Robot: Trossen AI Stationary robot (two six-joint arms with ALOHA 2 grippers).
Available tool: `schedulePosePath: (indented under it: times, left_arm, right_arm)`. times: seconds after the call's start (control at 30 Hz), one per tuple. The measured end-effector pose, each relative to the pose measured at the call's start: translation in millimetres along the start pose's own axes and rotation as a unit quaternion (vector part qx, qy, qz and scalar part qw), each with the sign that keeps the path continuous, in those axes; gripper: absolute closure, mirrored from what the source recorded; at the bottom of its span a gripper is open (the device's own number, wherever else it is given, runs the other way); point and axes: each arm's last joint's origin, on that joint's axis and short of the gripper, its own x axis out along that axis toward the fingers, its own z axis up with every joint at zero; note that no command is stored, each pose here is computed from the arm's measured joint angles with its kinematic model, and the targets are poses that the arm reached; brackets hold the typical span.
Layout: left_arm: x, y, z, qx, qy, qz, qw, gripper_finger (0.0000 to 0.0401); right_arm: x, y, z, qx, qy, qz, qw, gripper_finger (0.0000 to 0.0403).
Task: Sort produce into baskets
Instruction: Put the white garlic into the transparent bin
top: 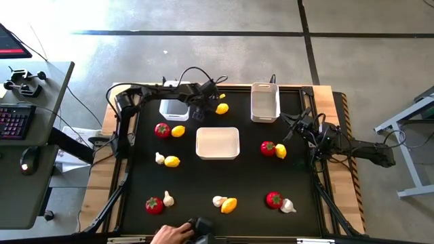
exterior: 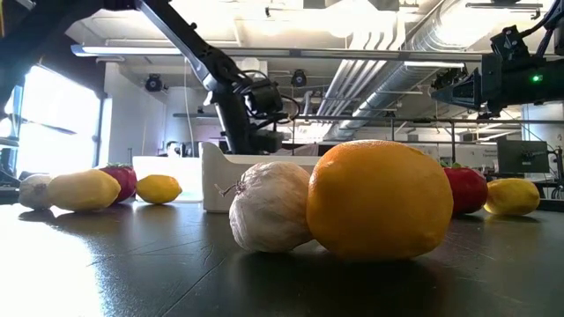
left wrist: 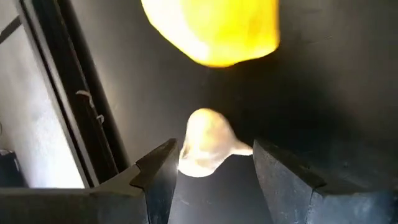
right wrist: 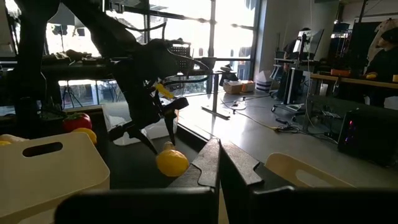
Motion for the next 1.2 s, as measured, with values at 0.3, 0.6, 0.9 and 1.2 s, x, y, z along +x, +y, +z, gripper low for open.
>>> schedulePosePath:
  times: [0.3,0.6,0.9,1.2]
  left_arm:
    - [3.5,6.6,-12.2,-0.053,-0.047,-0.045,0.997,0.0243]
    - [4.3,6.0,-11.7,-0.083,-0.062,-0.059,0.993,0.0313]
    - [24.8,-2.1,-12.9,-0.103,-0.057,-0.095,0.988,0.0363]
    - [10.7,7.6,-17.7,-0.124,-0.056,-0.064,0.989,0.0398]
  right_arm:
    - [0.0,0.0,-0.1,0.000,0.000,0.000,1.000,0.0403]
    - [0.0,0.0,-0.1,0.000,0.000,0.000,1.000,0.0403]
    - [0.0,0.0,0.0,0.000,0.000,-0.001,1.000,0.0403]
    - [0.0,0.0,-0.2,0.000,0.000,-0.001,1.000,0.0403]
